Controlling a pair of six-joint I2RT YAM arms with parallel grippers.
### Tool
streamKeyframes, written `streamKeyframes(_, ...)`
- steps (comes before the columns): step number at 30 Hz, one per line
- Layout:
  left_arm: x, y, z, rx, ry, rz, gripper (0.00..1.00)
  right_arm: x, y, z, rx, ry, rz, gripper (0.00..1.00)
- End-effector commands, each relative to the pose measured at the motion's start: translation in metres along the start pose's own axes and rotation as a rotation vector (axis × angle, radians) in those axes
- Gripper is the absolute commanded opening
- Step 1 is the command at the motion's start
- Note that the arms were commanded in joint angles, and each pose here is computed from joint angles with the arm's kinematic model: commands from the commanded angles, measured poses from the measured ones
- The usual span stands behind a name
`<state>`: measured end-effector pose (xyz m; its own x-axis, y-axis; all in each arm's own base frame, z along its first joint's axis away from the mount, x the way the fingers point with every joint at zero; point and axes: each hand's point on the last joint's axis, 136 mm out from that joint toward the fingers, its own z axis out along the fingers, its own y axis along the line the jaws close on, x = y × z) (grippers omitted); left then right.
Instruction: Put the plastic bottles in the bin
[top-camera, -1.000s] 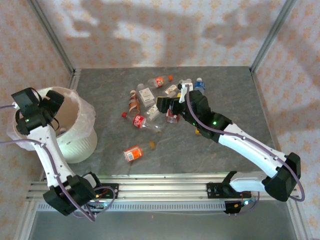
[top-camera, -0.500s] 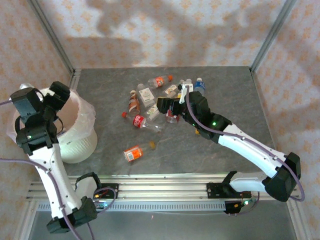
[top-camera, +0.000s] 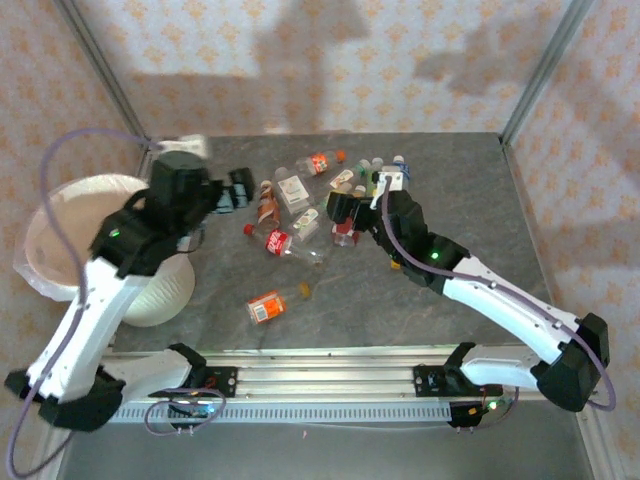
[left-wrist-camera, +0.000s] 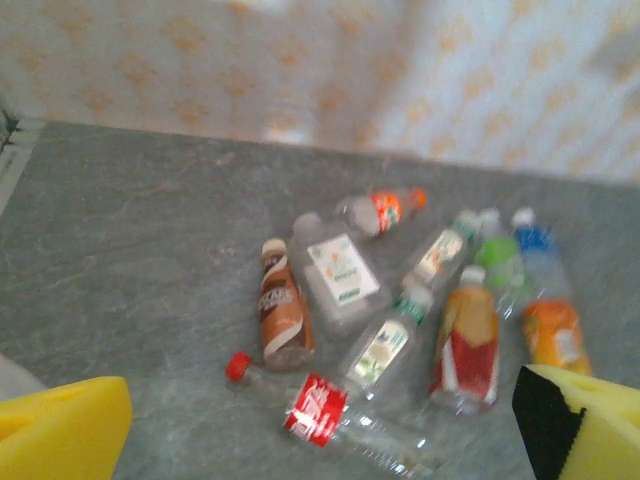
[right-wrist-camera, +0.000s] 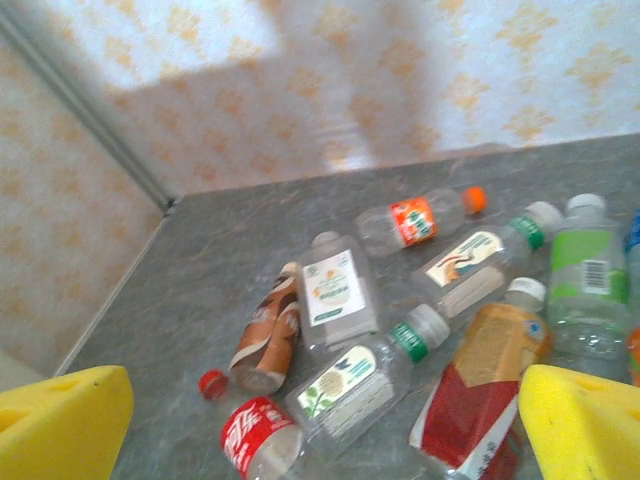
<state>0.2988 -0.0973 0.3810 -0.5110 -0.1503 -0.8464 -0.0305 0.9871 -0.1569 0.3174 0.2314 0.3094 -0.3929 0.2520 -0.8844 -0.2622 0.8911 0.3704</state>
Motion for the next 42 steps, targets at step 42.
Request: streamKeyframes(42, 0.363, -0.023, 0.102, 0.101, 1.1, 1.146, 0.92, 0.021, -0.125, -0.043, 0.415, -0.097, 0.173, 0.99)
